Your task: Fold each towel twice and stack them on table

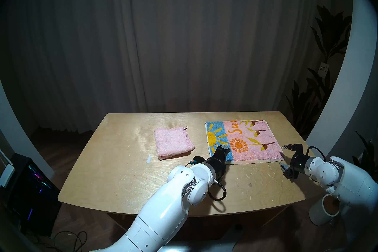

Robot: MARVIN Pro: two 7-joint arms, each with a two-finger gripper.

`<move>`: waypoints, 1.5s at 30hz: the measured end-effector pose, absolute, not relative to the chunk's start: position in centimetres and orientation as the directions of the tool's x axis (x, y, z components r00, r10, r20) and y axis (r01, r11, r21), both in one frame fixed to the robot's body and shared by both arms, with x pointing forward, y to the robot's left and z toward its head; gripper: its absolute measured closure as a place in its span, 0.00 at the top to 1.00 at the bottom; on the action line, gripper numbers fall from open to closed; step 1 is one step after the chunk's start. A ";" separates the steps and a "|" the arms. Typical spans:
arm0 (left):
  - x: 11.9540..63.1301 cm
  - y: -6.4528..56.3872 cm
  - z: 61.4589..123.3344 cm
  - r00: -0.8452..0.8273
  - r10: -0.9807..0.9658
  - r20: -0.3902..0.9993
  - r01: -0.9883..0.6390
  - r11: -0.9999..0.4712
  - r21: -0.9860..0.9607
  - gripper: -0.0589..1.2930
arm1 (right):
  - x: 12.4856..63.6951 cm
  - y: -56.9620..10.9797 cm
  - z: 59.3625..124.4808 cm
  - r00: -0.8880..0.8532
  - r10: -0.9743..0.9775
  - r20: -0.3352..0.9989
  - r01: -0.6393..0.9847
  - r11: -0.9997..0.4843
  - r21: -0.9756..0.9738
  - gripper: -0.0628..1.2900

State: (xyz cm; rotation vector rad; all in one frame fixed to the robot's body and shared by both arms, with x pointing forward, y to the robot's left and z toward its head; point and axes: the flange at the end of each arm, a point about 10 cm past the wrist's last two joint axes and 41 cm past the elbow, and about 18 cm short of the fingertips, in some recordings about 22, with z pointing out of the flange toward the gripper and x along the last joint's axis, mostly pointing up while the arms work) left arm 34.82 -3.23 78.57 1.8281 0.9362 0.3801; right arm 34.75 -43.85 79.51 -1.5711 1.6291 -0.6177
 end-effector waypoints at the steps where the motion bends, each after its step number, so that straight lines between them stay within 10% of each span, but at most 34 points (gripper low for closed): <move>1: 34.9 -3.2 78.4 0.649 0.746 -0.146 0.433 -0.206 0.877 0.97 | 34.9 -43.8 79.5 0.061 -0.978 -0.199 -0.603 0.122 -0.789 0.91; 45: 38.4 -4.6 77.6 0.584 0.811 0.027 0.505 -0.389 0.771 0.75 | 37.2 -42.5 79.3 0.057 -0.976 -0.211 -0.622 0.131 -0.772 0.91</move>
